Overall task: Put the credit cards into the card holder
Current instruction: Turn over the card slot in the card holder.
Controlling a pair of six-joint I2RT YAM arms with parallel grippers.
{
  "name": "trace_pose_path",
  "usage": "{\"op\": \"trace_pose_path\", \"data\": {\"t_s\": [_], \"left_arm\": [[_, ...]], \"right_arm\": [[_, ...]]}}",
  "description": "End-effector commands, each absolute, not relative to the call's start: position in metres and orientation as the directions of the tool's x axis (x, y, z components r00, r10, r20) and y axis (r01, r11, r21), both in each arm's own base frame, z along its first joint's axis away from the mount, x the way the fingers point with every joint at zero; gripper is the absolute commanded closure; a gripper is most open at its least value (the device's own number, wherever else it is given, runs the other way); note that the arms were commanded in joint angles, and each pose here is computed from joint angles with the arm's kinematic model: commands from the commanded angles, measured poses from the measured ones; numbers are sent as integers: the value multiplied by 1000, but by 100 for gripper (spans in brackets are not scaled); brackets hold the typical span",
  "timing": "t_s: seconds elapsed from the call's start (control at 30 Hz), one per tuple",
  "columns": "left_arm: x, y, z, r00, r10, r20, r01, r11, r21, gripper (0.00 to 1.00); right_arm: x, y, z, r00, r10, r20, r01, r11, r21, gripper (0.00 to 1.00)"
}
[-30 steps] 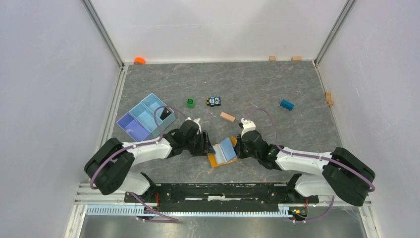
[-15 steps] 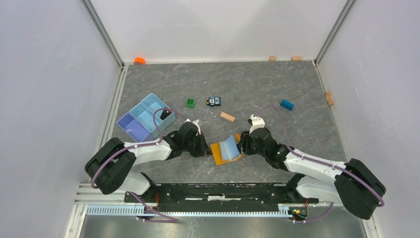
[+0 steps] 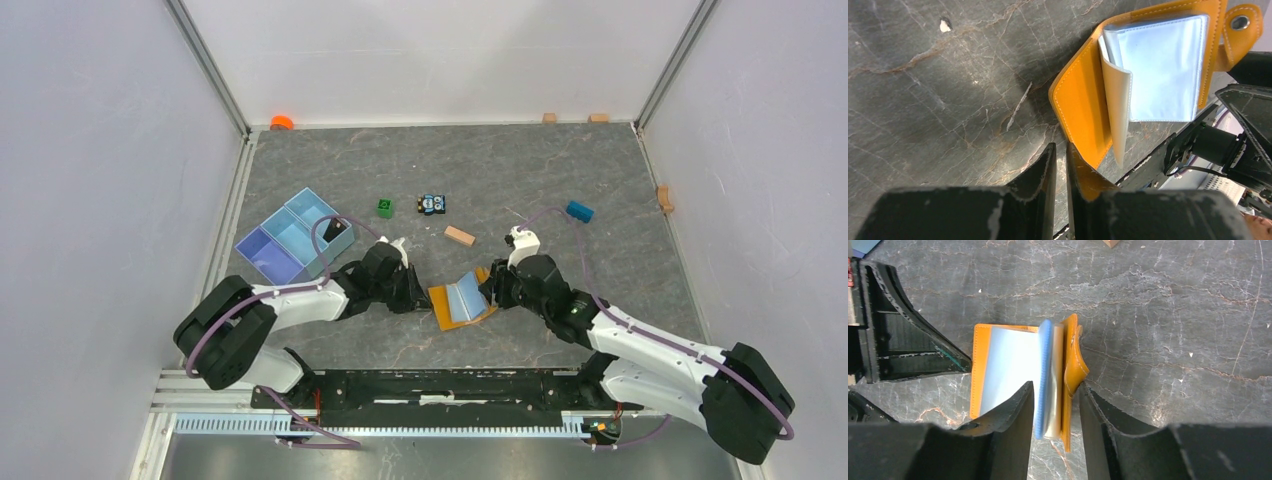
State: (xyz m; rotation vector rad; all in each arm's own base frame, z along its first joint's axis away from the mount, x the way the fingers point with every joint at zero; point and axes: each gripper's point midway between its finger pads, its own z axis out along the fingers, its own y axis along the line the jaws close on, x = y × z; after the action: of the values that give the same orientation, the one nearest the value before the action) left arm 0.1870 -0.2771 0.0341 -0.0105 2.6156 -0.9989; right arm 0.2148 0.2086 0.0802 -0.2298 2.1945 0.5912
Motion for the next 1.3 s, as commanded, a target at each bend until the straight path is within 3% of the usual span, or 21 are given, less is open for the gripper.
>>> {"op": "trace_pose_path", "data": {"t_s": [0.0,0.2,0.27,0.37,0.57,1.0,1.1,1.27], "left_arm": [[198,-287,45,-930,-119,-348,157,727,-668,81],[199,-288,46,-930,-120,-349,157,726,-670,81],[200,-288,46,-929,-121,-350,158,725,-670,81],[200,-288,47,-928,-123,-351,158,724,-671,82],[201,-290,50,-927,-129,-353,158,717,-678,82],[204,-294,57,-922,-136,-362,170,699,-695,82],[204,-294,56,-922,-137,-362,169,699,-695,82],[205,-287,54,-915,-145,-376,161,724,-671,75]], "right_arm": [[219,219,101,-614,47,-788,-395,846,358,59],[213,219,91,-639,33,-769,-397,841,366,71],[214,218,96,-625,41,-780,-401,840,365,70],[219,209,103,-601,32,-799,-382,867,322,60],[221,205,120,-569,7,-822,-403,870,286,56],[178,282,156,-486,-98,-869,-733,587,344,55],[176,293,151,-470,-157,-869,-735,614,287,53],[189,290,130,-469,-208,-859,-674,713,195,41]]}}
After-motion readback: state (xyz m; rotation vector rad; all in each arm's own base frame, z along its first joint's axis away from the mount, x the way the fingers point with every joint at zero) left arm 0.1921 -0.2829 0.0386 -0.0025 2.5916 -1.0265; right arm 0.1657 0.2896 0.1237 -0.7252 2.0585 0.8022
